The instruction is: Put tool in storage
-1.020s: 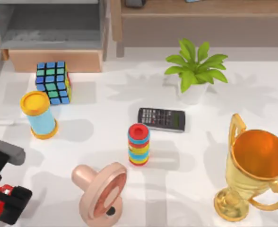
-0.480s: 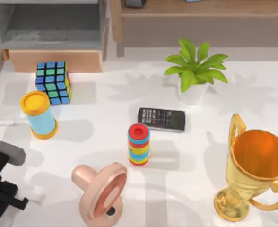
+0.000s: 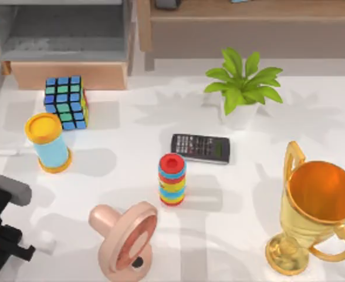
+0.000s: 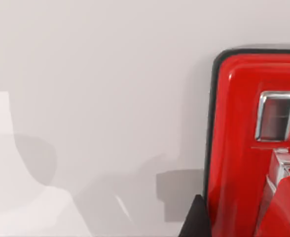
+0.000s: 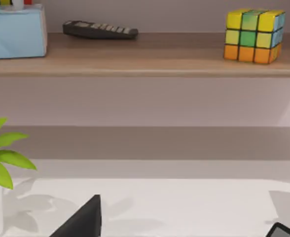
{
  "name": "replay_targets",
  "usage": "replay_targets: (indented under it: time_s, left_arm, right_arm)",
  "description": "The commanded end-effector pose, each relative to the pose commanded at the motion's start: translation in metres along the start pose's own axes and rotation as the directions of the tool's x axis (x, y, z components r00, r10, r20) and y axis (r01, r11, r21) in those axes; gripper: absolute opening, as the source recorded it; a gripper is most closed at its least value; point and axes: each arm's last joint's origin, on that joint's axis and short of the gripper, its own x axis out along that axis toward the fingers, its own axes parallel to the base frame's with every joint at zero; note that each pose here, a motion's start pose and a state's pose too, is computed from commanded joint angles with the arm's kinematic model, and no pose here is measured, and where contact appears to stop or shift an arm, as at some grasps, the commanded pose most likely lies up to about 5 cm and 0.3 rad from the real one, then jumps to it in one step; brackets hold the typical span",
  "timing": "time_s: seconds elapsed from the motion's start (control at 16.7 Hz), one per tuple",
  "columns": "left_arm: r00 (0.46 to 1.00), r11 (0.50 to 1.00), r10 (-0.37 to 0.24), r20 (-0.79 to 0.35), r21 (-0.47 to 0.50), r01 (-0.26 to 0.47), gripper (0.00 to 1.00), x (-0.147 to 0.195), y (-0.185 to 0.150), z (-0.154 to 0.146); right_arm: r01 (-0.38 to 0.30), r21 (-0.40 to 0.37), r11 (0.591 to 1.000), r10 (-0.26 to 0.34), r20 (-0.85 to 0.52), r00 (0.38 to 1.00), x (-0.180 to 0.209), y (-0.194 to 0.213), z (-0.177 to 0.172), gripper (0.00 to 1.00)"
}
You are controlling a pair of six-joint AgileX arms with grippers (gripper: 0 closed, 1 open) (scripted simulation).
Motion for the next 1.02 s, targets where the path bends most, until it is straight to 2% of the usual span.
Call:
replay_targets:
  time_s: [0.24, 0.66, 0.9, 1.02]
  left_arm:
    - [1.0, 1.0, 0.0, 0.003, 0.001, 0.0, 0.0, -0.001, 0.0, 0.0]
    - [1.0, 1.0, 0.0, 0.002, 0.001, 0.0, 0.0, -0.03, 0.0, 0.0]
    - [1.0, 1.0, -0.001, -0.002, 0.002, 0.001, 0.0, -0.029, 0.0, 0.0]
    - [0.999, 1.0, 0.018, 0.049, -0.008, -0.018, 0.0, -0.038, 0.005, 0.006]
  right_arm:
    - [0.0, 0.0, 1.0, 0.0, 0.0, 1.0, 0.0, 0.0, 0.0, 1.0]
    - [0.0, 0.0, 1.0, 0.0, 0.0, 1.0, 0.0, 0.0, 0.0, 1.0]
    - [0.0, 0.0, 1.0, 0.0, 0.0, 1.0, 0.0, 0.0, 0.0, 1.0]
    - [0.0, 0.0, 1.0, 0.0, 0.0, 1.0, 0.0, 0.0, 0.0, 1.0]
